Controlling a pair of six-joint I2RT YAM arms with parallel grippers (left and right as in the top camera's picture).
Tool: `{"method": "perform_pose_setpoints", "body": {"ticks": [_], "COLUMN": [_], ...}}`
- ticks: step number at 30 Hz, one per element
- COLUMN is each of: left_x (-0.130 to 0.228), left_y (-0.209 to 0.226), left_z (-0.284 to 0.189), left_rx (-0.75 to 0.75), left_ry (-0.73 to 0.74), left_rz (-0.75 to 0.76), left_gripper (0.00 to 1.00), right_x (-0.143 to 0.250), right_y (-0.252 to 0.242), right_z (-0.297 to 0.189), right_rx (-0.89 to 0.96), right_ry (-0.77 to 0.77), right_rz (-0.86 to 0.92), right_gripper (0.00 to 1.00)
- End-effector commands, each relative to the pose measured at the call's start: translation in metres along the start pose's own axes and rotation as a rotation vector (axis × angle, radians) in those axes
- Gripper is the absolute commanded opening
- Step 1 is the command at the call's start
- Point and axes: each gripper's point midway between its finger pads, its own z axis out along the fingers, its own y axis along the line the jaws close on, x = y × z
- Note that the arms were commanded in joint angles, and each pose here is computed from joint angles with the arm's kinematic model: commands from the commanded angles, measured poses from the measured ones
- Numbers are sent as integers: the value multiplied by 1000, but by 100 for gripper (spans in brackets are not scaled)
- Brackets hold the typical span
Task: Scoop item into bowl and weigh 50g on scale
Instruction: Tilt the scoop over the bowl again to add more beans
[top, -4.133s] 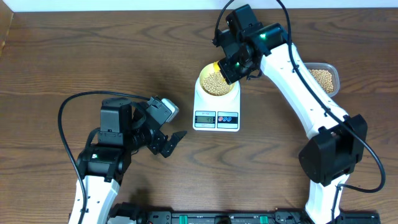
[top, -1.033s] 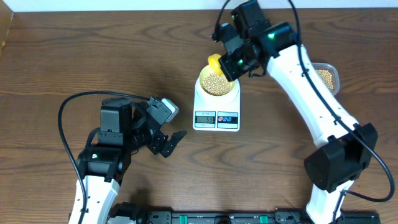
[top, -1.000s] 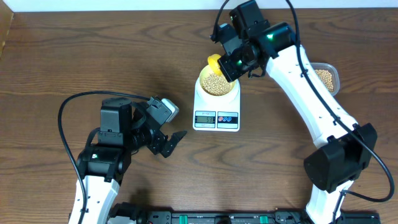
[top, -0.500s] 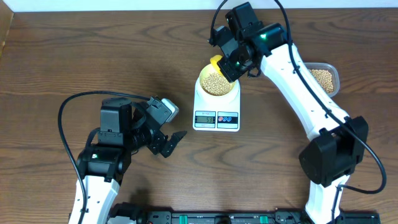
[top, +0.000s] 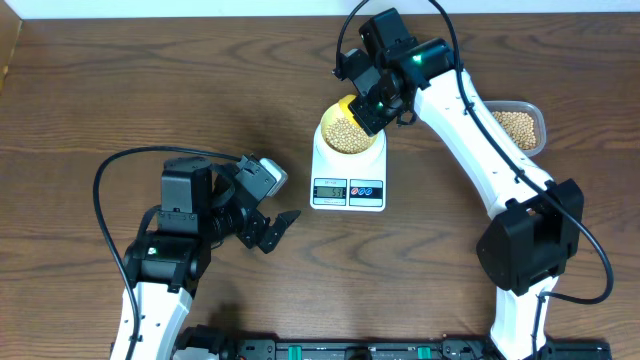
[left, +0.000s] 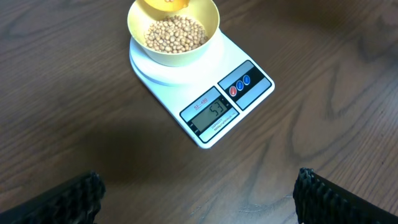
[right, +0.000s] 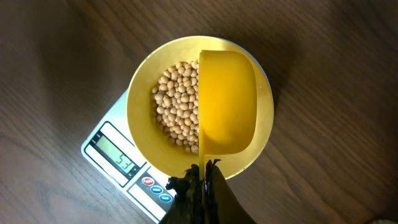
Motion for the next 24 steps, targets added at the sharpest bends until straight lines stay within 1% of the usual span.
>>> {"method": "perform_pose_setpoints", "body": {"ticks": [1, 8, 24], "left_x": [-5, -5, -5], "left_y": [1, 1, 1], "left_z": [-2, -2, -2], "left_rx": [3, 3, 3], "left_ry": [-14, -14, -14], "left_rz": [8, 8, 8], "left_gripper": [99, 99, 99], "right_x": [3, 12, 18], "right_y": [4, 7, 6], "right_z": [6, 20, 32], "right_rx": [-4, -16, -16], "right_ry": [17, 59, 90], "right_rz": [-23, -21, -29], "right_gripper": [1, 1, 1]}}
